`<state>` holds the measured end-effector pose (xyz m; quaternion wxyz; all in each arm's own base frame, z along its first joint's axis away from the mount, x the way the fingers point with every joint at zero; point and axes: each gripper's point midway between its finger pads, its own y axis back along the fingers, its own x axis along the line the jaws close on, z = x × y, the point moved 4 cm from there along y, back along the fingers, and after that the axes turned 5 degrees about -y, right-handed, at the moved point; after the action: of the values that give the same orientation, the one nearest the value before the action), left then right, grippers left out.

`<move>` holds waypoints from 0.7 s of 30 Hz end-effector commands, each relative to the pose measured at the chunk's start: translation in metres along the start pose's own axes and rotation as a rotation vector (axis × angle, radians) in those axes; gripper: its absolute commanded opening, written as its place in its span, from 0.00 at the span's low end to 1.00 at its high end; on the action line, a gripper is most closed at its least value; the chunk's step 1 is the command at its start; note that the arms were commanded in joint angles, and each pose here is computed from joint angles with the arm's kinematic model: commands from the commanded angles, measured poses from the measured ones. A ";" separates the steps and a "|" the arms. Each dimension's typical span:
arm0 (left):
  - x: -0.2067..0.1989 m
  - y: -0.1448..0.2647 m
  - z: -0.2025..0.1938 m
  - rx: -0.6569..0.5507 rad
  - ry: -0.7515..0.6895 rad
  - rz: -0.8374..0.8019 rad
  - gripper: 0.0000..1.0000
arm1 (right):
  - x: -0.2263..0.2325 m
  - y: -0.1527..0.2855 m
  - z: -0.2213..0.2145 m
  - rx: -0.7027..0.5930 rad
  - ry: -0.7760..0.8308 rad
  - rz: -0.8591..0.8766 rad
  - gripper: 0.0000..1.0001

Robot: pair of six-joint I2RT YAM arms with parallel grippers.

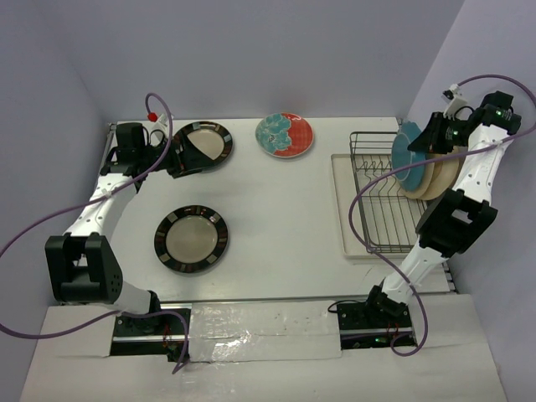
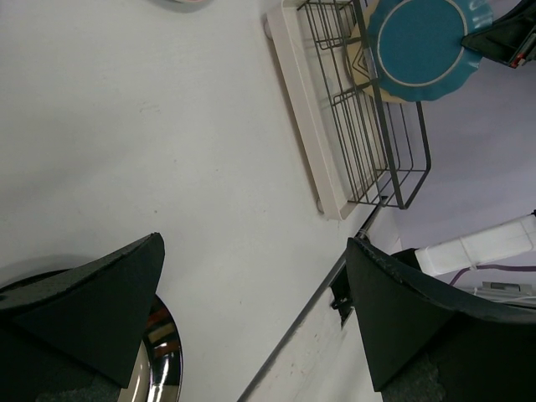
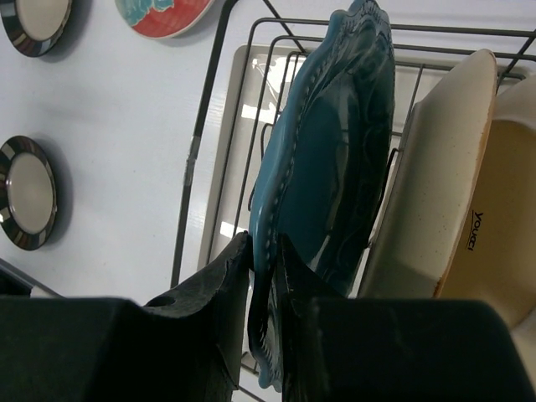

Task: Load the plates into the dish rack

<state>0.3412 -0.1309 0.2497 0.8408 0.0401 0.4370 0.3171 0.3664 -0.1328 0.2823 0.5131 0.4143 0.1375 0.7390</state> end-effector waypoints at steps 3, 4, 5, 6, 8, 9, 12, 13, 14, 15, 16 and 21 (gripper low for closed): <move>-0.013 0.001 0.015 -0.027 -0.047 -0.042 0.99 | 0.001 0.005 0.011 -0.051 0.063 -0.007 0.13; -0.013 0.002 0.015 -0.028 -0.048 -0.042 0.99 | 0.002 0.006 0.012 -0.056 0.064 -0.017 0.21; -0.013 0.001 0.015 -0.027 -0.047 -0.042 0.99 | 0.000 0.008 0.012 -0.057 0.068 -0.038 0.27; -0.013 0.002 0.015 -0.028 -0.048 -0.041 0.99 | 0.000 0.010 0.015 -0.068 0.079 -0.051 0.33; -0.013 0.002 0.015 -0.031 -0.051 -0.035 0.99 | 0.003 0.016 0.018 -0.083 0.089 -0.077 0.47; -0.012 0.002 0.016 -0.034 -0.054 -0.030 0.99 | 0.001 0.019 0.021 -0.092 0.100 -0.108 0.50; -0.012 0.002 0.017 -0.036 -0.054 -0.022 0.99 | 0.001 0.030 0.027 -0.124 0.124 -0.180 0.61; -0.012 0.002 0.017 -0.037 -0.054 -0.022 0.99 | 0.003 0.035 0.028 -0.136 0.132 -0.196 0.67; -0.013 0.003 0.018 -0.039 -0.056 -0.022 0.99 | 0.005 0.038 0.030 -0.144 0.139 -0.206 0.69; -0.012 0.002 0.018 -0.039 -0.057 -0.015 0.99 | 0.004 0.041 0.033 -0.155 0.148 -0.230 0.76; -0.012 0.003 0.019 -0.042 -0.061 -0.011 0.99 | 0.009 0.048 0.035 -0.173 0.162 -0.246 0.84; -0.001 0.000 0.028 -0.110 -0.077 0.154 0.99 | 0.029 0.082 0.055 -0.312 0.243 -0.354 1.00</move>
<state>0.3481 -0.1282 0.2467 0.8287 0.0434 0.4346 0.3500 0.3611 -0.1552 0.3293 0.6222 0.3023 0.1681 0.7023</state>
